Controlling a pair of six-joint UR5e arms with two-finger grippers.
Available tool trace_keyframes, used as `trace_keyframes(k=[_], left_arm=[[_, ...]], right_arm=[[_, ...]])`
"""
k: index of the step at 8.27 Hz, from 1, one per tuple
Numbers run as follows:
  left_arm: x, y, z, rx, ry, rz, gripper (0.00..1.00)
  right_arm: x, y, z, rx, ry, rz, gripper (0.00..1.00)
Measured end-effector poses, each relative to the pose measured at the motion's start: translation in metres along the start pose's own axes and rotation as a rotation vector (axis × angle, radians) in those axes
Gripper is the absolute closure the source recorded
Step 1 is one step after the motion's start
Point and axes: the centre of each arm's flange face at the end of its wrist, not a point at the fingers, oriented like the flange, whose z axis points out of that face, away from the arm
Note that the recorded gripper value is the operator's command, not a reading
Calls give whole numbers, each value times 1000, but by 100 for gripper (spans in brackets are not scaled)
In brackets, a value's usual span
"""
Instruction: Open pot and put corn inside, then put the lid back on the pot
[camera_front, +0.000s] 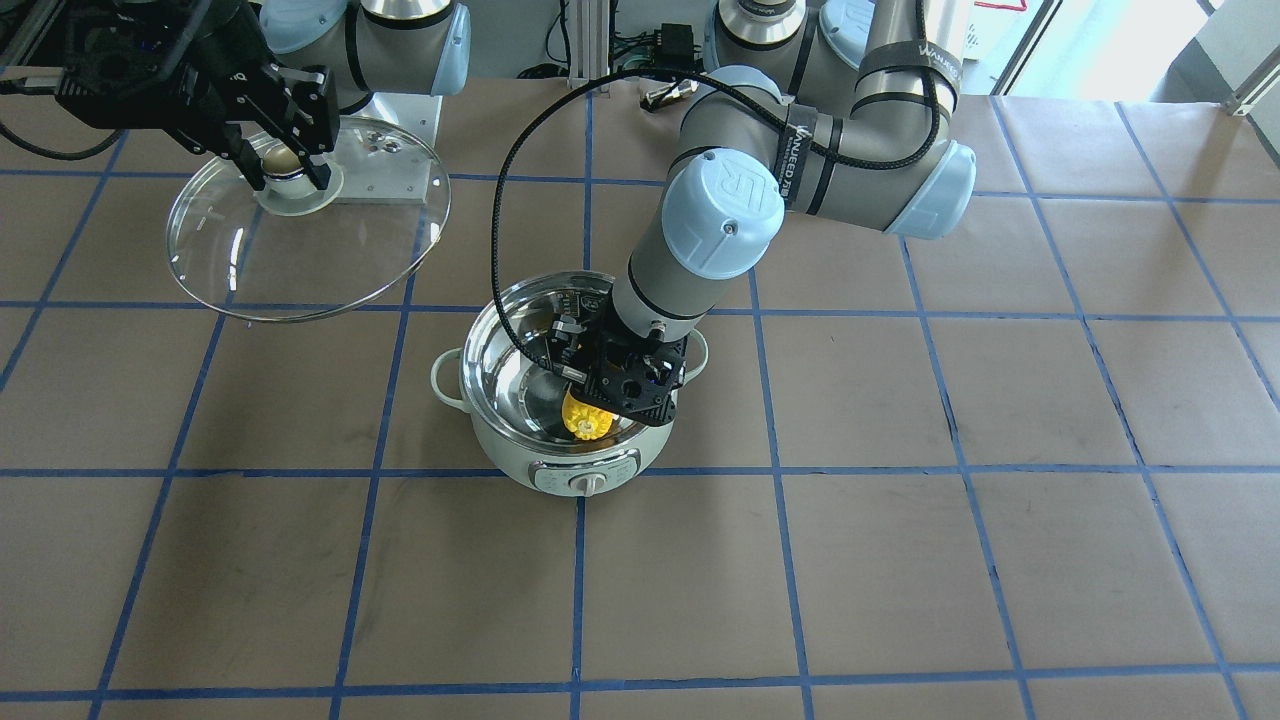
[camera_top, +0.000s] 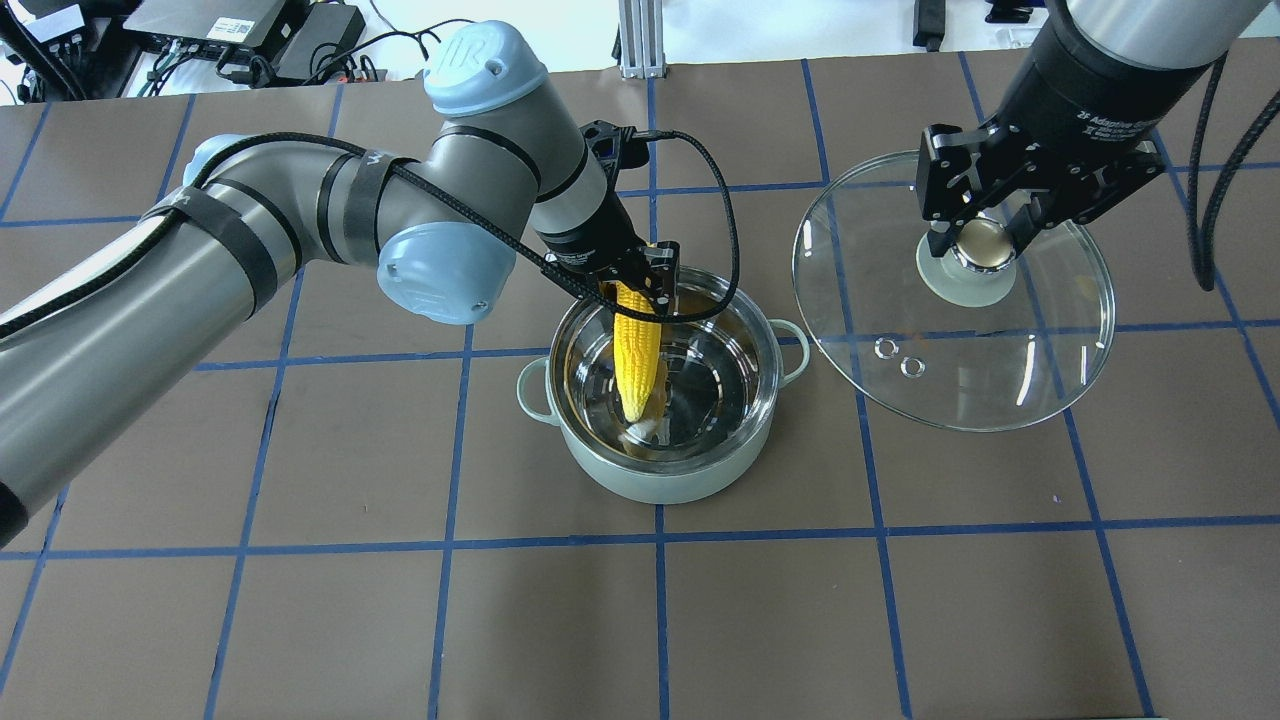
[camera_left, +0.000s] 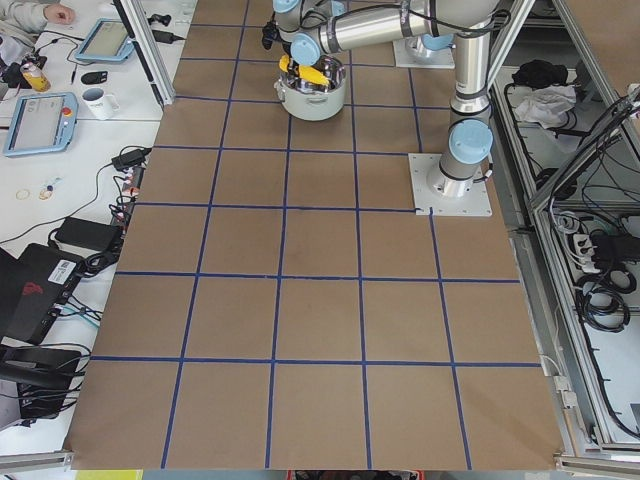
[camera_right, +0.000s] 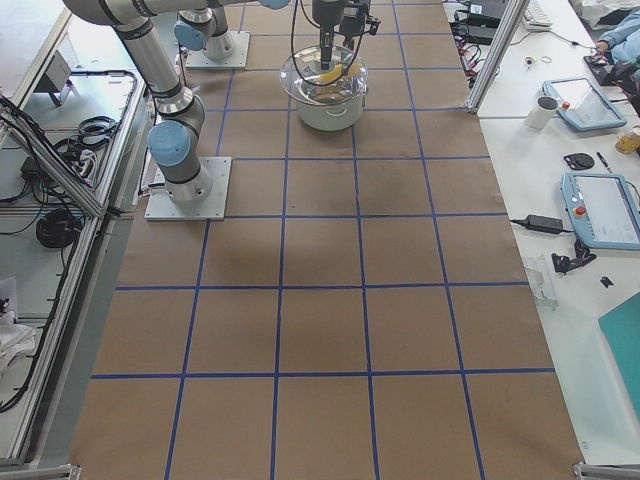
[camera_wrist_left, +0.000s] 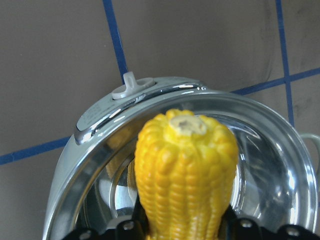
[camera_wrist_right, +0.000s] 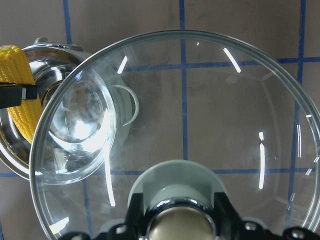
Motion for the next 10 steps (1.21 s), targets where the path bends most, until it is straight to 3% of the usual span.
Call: trace_keyframes(k=[3,5,8,10], left_arm=[[-2,0,4,-12,-19,-3,0],[-9,6,-5,-41,-109,-10,0],[-18,-1,-78,-64,-299,-11,0],[-17,-14,-141,-11,-334,15,0]], right_arm=[[0,0,0,-1,-4,0,68],[-2,1,1,-2,-7,-2,68],[-2,2,1,-8,-3,-4,68],[-3,1,4,-22,-1,-6,68]])
